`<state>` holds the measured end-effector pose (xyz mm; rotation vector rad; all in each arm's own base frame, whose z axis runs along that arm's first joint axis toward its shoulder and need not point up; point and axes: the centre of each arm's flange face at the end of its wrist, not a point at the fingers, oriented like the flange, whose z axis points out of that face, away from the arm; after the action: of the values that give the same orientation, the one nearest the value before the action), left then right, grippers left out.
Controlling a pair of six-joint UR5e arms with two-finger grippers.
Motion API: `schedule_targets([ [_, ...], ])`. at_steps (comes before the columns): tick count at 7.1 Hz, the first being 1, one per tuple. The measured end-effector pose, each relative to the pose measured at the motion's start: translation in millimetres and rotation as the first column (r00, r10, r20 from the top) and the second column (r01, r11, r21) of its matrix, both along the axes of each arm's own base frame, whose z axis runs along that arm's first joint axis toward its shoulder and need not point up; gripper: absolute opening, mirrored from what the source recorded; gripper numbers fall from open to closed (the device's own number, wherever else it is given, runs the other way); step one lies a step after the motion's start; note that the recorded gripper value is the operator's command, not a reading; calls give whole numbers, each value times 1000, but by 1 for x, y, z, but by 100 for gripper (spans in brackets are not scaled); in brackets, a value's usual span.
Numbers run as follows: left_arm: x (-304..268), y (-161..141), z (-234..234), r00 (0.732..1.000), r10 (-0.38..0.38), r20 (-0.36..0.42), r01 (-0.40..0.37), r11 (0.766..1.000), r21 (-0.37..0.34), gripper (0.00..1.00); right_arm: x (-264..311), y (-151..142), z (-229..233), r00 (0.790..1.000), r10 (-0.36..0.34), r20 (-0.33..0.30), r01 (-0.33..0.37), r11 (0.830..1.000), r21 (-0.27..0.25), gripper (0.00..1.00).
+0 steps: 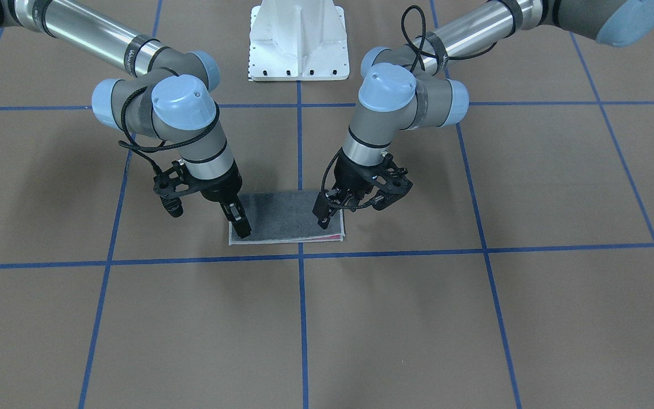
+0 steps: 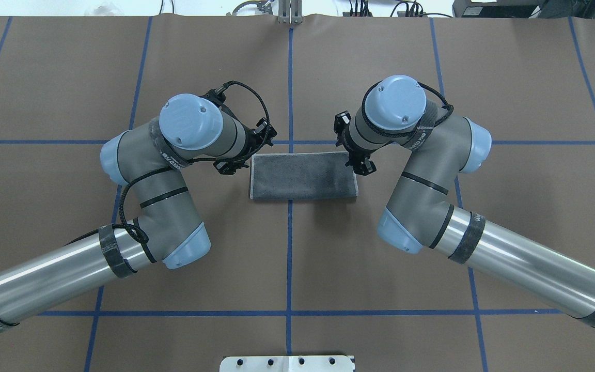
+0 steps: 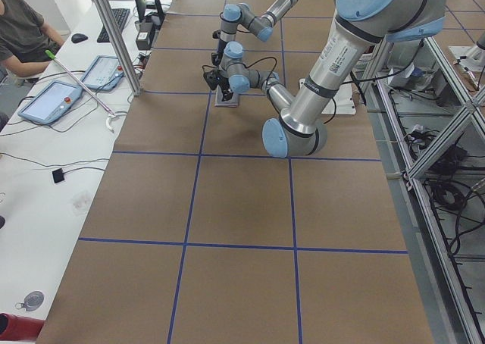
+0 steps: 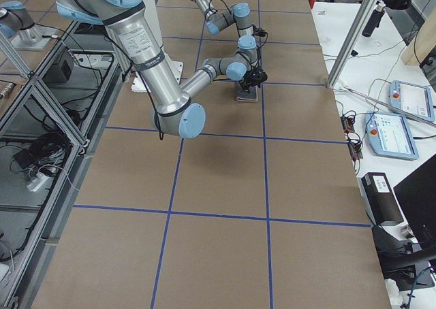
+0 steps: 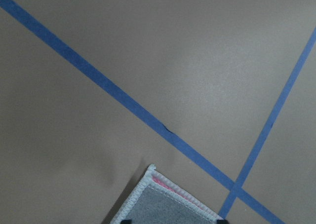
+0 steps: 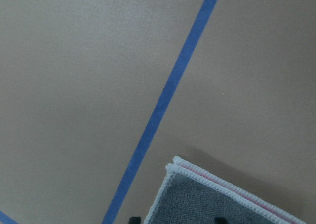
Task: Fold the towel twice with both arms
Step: 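Move the right gripper to the folded strip's end and grasp it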
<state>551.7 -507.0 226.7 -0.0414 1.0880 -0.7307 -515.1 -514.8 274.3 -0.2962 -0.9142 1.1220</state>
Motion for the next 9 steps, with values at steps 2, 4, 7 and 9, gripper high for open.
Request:
schedule_targets([
  [2,-12,-9,-4,1000,6,-17,-6,1000,-11,100,13,11,3,1000,-7,13,7,1000,11,100],
  [4,-21,-15,-6,999,14,-30,-14,1000,-24,100,25,51,9,998,-52,42,52,999,7,96],
  [7,-22,-15,-7,999,13,-33,-14,999,-28,100,3,80,16,998,-57,38,58,998,-23,85],
  [9,-21,-15,-7,999,13,-34,-14,999,-28,100,-7,76,26,1000,-10,19,11,998,-62,77],
])
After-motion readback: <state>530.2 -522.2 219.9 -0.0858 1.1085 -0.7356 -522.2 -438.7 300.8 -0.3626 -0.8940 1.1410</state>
